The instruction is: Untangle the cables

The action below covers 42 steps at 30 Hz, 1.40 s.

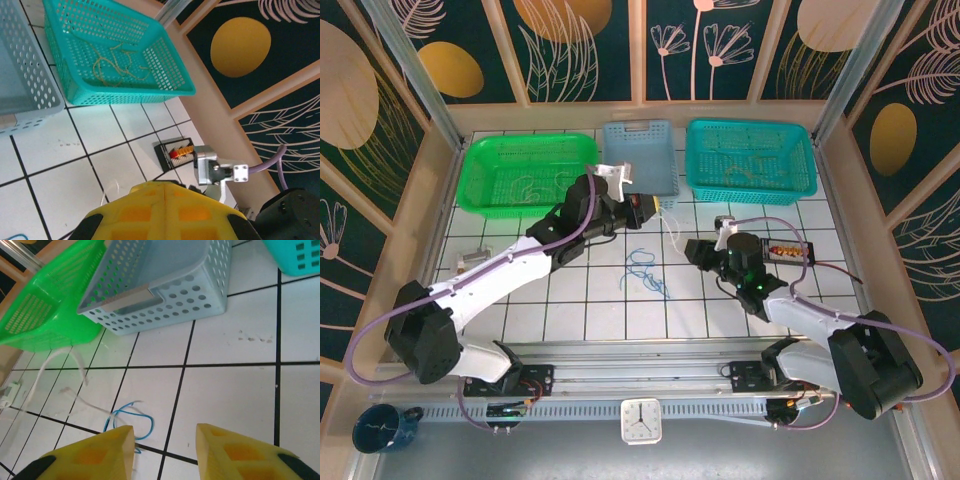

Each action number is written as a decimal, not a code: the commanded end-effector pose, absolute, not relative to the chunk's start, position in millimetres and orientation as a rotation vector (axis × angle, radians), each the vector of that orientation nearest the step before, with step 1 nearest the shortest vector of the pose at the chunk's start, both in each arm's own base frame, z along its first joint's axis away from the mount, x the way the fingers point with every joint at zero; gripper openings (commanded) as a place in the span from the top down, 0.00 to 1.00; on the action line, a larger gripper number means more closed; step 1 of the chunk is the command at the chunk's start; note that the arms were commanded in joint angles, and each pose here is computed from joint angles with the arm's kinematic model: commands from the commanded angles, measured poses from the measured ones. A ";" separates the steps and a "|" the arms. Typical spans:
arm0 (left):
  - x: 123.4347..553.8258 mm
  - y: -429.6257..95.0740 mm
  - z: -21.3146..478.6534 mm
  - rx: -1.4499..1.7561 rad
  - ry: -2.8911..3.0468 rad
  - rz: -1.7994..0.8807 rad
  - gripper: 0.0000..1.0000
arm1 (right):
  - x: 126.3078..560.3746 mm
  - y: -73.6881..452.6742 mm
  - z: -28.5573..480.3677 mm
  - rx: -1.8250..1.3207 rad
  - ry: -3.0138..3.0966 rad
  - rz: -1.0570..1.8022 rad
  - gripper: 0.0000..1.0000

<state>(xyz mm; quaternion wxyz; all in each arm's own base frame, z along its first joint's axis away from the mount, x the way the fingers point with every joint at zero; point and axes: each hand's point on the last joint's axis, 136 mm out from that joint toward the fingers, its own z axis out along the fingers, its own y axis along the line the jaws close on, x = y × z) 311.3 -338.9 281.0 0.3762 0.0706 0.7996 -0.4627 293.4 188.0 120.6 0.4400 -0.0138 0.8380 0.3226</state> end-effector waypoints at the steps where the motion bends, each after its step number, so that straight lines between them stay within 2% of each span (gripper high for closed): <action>1: 311.3 -336.2 302.9 0.161 1.972 -1.219 1.00 | 293.8 182.2 119.2 -0.011 2.092 0.783 0.61; 7: 310.7 -335.0 306.0 0.163 1.962 -1.218 1.00 | 293.4 181.6 121.9 -0.004 2.091 0.794 0.61; 19: 310.4 -337.9 298.7 0.185 1.973 -1.217 1.00 | 299.9 167.4 193.7 0.053 1.965 0.764 0.60; 20: 310.5 -338.0 298.0 0.185 1.974 -1.217 1.00 | 299.4 168.8 201.8 0.045 1.950 0.775 0.54; 23: 310.5 -338.4 297.2 0.187 1.974 -1.219 1.00 | 298.3 173.7 226.0 0.015 1.900 0.816 0.46; 30: 310.8 -340.1 295.1 0.191 1.977 -1.224 1.00 | 290.6 191.6 270.8 -0.070 1.790 0.956 0.38; 35: 311.1 -340.6 296.0 0.193 1.972 -1.224 1.00 | 289.1 212.8 277.1 -0.138 1.790 1.037 0.37; 42: 311.0 -340.6 298.1 0.193 1.966 -1.226 1.00 | 296.7 231.9 258.3 -0.164 1.846 1.048 0.38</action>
